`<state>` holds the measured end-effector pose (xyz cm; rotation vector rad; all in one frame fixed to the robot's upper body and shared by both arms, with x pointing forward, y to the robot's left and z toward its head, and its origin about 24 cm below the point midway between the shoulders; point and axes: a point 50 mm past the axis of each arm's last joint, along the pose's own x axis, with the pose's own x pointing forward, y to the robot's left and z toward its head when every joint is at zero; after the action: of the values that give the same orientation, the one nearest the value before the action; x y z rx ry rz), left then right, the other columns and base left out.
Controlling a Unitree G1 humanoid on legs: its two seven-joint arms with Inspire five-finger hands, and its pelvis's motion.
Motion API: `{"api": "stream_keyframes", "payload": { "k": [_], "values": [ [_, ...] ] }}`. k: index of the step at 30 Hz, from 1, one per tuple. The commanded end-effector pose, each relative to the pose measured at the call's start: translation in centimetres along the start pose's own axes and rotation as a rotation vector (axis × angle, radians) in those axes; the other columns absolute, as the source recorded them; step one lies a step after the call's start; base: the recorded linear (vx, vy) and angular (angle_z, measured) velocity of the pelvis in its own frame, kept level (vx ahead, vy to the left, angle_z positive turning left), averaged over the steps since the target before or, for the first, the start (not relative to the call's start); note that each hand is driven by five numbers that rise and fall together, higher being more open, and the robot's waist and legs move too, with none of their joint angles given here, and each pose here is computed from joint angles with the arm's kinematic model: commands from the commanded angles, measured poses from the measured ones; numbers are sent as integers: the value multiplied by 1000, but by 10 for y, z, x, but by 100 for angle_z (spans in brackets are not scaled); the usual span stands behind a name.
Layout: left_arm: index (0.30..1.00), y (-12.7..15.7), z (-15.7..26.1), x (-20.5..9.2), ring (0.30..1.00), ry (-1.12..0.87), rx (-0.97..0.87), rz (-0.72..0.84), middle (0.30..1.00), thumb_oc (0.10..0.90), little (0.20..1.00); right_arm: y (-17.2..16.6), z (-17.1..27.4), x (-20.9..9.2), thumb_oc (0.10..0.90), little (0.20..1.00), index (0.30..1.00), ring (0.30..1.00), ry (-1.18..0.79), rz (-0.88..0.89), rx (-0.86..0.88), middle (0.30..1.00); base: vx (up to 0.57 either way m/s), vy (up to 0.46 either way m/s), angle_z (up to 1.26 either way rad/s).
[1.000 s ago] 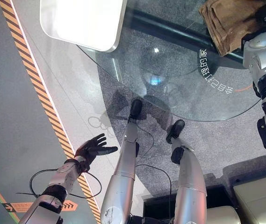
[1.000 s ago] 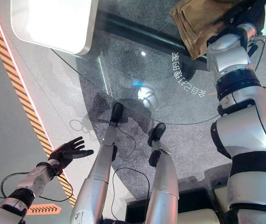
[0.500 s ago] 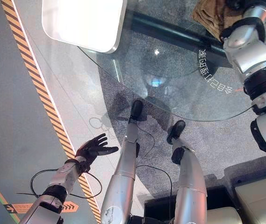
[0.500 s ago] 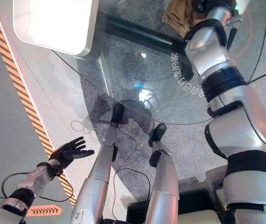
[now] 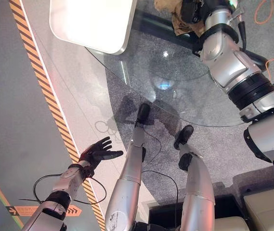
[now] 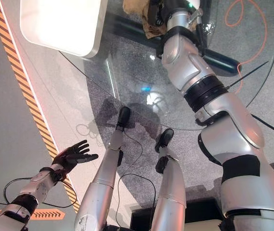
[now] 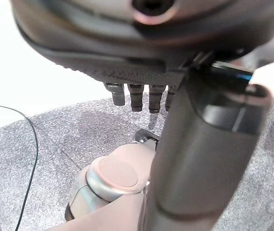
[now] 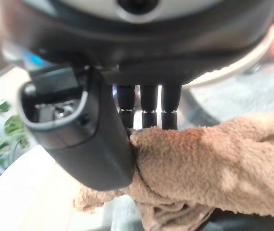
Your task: Wipe the table with a cloth and put it in the basket.
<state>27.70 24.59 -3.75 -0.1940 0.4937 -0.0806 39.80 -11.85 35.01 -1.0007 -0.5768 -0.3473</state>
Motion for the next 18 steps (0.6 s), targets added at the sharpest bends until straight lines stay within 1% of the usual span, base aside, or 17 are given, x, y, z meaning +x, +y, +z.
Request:
{"api": "stream_keyframes", "payload": {
  "k": [1, 6, 12, 18],
  "values": [
    [900, 6, -29, -9, 900, 83, 17, 37, 900, 800, 900, 7, 51, -10, 100, 200, 300, 300, -236, 39, 38, 300, 0, 0, 0],
    [900, 4, -22, -6, 900, 51, 11, 58, 900, 800, 900, 23, 60, -20, 100, 200, 300, 300, -270, 134, 60, 300, 0, 0, 0],
    [900, 5, -8, -3, 900, -18, -10, 103, 900, 800, 900, 33, 61, -27, 100, 200, 300, 300, -271, 175, 87, 300, 0, 0, 0],
    [900, 10, 30, 1, 900, -208, -115, 193, 900, 800, 900, 38, 53, -30, 100, 200, 300, 300, -232, 185, 136, 300, 1, -31, 1]
  ]
}}
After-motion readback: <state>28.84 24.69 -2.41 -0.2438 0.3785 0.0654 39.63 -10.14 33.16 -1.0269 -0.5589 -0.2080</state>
